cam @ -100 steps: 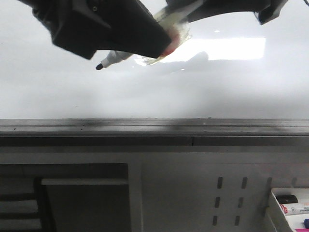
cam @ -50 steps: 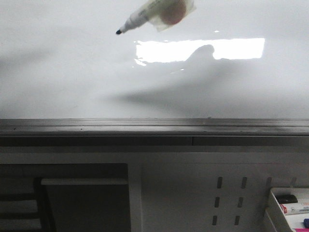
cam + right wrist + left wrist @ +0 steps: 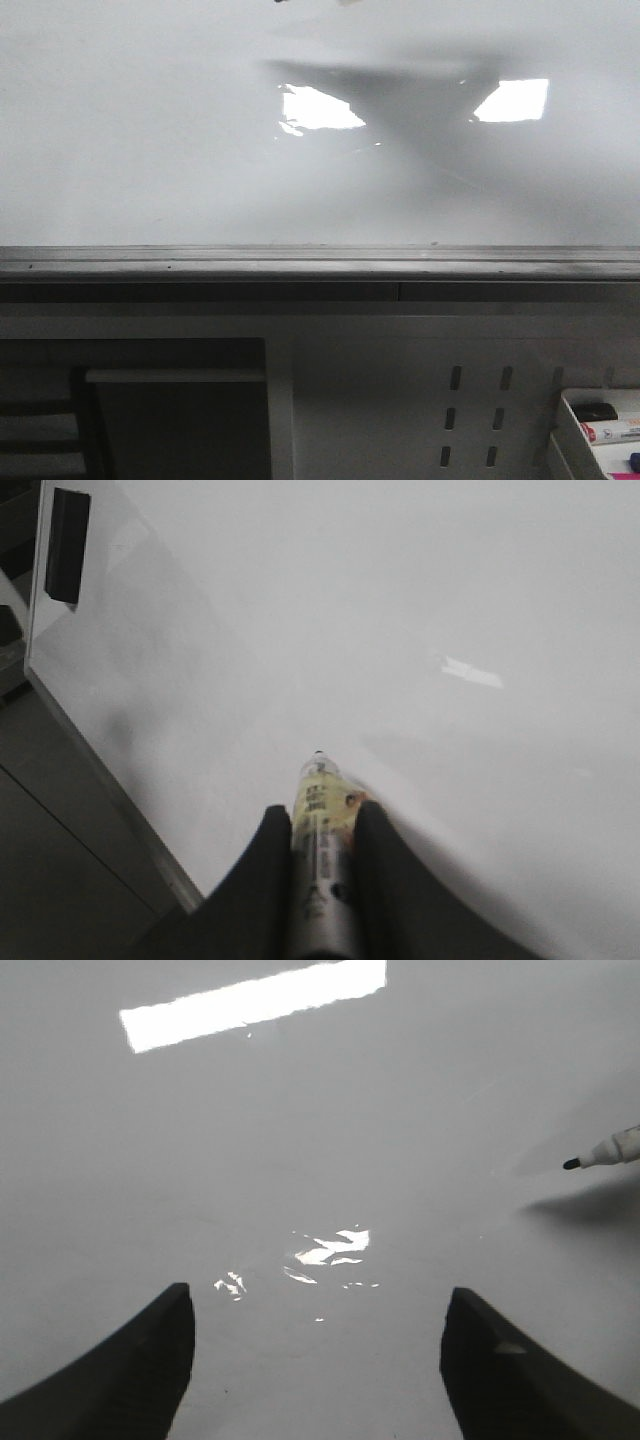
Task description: Write number 4 on whiteboard
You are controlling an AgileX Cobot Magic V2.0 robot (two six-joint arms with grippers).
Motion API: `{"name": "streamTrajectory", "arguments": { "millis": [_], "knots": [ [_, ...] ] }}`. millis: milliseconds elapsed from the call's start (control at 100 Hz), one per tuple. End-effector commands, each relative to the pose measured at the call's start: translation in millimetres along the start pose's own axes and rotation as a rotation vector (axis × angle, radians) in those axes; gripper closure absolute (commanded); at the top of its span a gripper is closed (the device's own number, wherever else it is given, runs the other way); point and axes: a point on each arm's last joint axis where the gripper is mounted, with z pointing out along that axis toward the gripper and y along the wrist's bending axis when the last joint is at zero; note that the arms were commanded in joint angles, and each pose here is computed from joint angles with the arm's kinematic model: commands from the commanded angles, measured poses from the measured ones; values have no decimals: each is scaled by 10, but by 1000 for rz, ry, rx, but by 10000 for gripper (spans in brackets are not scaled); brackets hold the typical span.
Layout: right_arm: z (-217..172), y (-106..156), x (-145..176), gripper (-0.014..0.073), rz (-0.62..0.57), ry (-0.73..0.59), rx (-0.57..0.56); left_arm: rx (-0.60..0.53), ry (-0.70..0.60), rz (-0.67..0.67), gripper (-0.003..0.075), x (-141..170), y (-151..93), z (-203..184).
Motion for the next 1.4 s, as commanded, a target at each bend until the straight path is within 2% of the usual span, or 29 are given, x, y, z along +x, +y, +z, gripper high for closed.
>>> {"name": "streamTrajectory", "arguments": {
  "millis": [0, 100, 190, 350, 520, 740, 900, 1060, 1130, 1250, 1390],
  "knots": [
    [-36, 7, -147, 658, -9, -72, 24, -42, -61, -29, 248, -118, 41, -44],
    [-19, -61, -136, 658, -25, -70, 83, -44, -62, -29, 248, -119, 43, -44],
    [16, -89, -108, 658, -19, -59, 87, -45, -63, -29, 248, -120, 44, -44],
    [168, -118, 22, 657, -11, 2, 53, -45, -61, -30, 248, -118, 45, -40],
    [312, 63, 137, 657, -55, 73, -25, -45, -61, -30, 248, -118, 45, -40],
    [236, 62, 97, 657, -54, 80, 95, -45, -61, -30, 248, -118, 45, -40],
    [-41, 72, 50, 657, -71, 20, 219, -45, -61, -30, 248, -118, 45, -40],
    [-321, 50, 118, 657, -37, -9, 275, -44, -64, -43, 248, -119, 44, -40],
    [-386, 87, 111, 657, -38, -14, 246, -43, -64, -44, 248, -120, 44, -40],
    [-375, 209, 35, 658, -57, -9, 129, -43, -64, -44, 248, -120, 44, -40],
    [-286, 174, -83, 658, -56, -25, 126, -45, -64, -47, 248, -118, 46, -35]
  ]
}}
